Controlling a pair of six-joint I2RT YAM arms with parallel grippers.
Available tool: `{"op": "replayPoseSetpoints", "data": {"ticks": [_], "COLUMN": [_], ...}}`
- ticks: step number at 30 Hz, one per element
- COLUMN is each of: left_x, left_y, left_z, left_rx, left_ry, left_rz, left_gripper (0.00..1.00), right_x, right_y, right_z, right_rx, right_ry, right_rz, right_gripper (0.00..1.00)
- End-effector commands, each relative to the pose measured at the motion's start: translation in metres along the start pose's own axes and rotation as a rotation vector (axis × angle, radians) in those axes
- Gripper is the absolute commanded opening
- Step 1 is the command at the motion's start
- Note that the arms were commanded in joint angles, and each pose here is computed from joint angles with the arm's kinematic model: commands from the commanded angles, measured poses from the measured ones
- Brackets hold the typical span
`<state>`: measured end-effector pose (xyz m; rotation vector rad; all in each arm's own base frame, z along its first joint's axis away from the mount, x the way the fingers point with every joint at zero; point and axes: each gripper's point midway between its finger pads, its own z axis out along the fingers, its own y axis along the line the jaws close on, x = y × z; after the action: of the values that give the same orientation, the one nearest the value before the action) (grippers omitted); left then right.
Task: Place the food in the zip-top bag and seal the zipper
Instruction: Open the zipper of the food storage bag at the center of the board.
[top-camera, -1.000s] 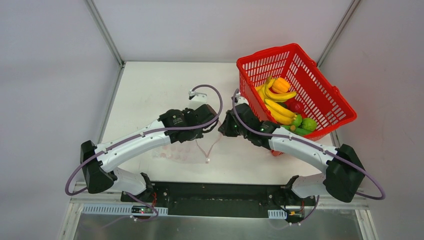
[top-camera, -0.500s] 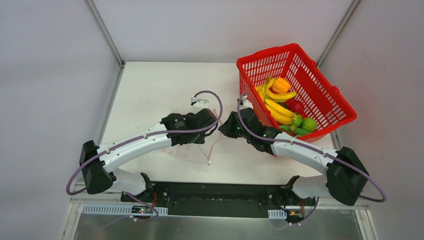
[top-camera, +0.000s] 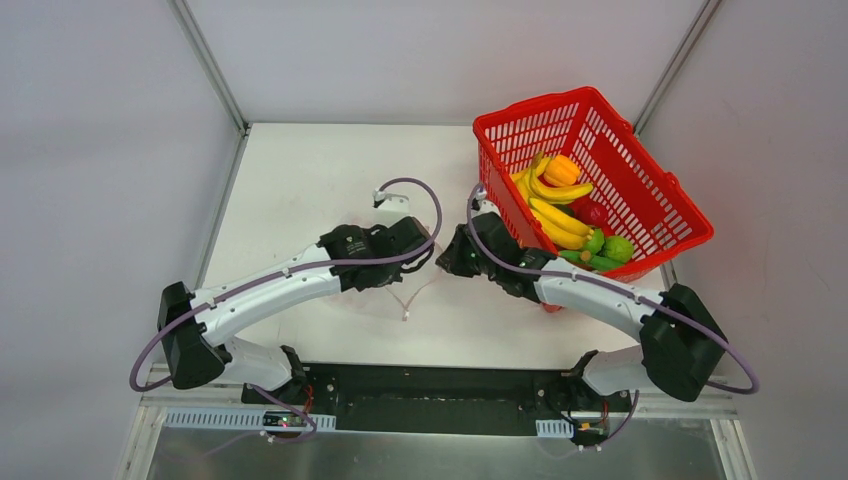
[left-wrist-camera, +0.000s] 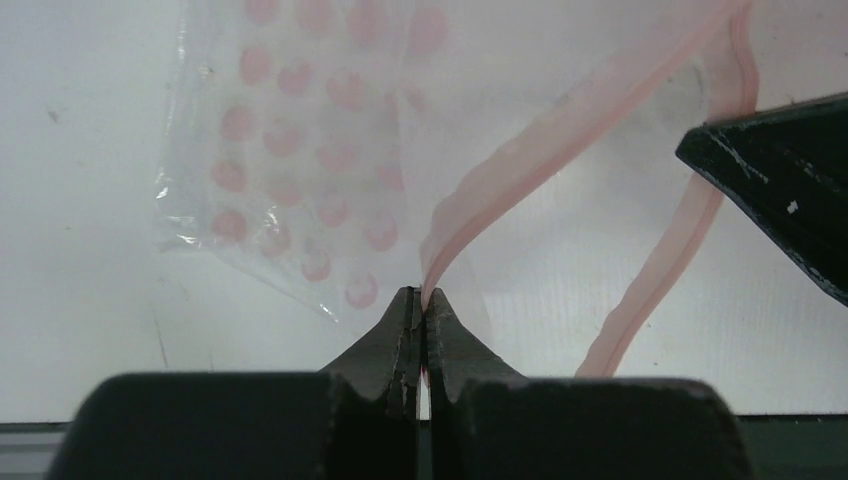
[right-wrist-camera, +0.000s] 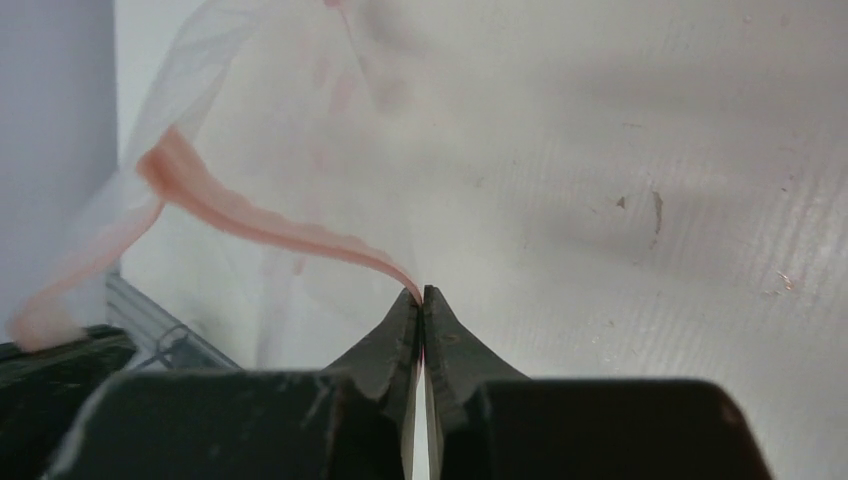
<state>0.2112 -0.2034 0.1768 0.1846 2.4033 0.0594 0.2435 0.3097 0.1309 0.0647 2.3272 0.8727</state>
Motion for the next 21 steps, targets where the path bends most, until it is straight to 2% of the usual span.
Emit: {"op": "replayPoseSetpoints", "data": {"ticks": [1, 5, 8, 9, 11, 14, 16, 21], "left_x": [-0.031, -0.034, -0.032, -0.031, -0.029, -0.027, -0.024, -0.026], "left_y": [0.041, 0.023, 0.010, 0.009, 0.011, 0.017, 0.018, 0.022], "left_z": [-0.022, -0.022, -0.018, -0.018, -0.016, -0.013, -0.011, -0.010], "left_rx": [-0.134, -0.052, -0.014, -0.017, -0.033, -0.048, -0.041, -0.033], "left_ry": [-0.109, -0.084, -0.054, -0.047, -0.037, -0.030, -0.025, -0.036], "left_rz": [-0.093, -0.092, -0.086, -0.082, -0.079, -0.100, -0.116, -0.138], "left_gripper": [0.00, 0.00, 0.00, 0.00, 0.00, 0.00, 0.00, 0.00], "right_x": [0.000, 0.006, -0.008, -0.012, -0.020, -0.032, -0.041, -0.069], "right_y": [-0.010, 0.018, 0.037, 0.043, 0.058, 0.073, 0.076, 0.083], "right_z": [-0.001, -0.005, -0.013, -0.017, -0.029, -0.051, -0.064, -0.103], "right_rx": [0.075, -0.038, -0.082, -0.102, -0.155, -0.194, -0.196, -0.215], "right_ry": [0.055, 0.162, 0.141, 0.138, 0.139, 0.122, 0.095, -0.014], "right_rz": [-0.108, -0.207, -0.236, -0.242, -0.259, -0.291, -0.318, -0.397], "right_gripper": [0.07, 0.14, 0.22, 0.27, 0.45, 0.54, 0.57, 0.58]}}
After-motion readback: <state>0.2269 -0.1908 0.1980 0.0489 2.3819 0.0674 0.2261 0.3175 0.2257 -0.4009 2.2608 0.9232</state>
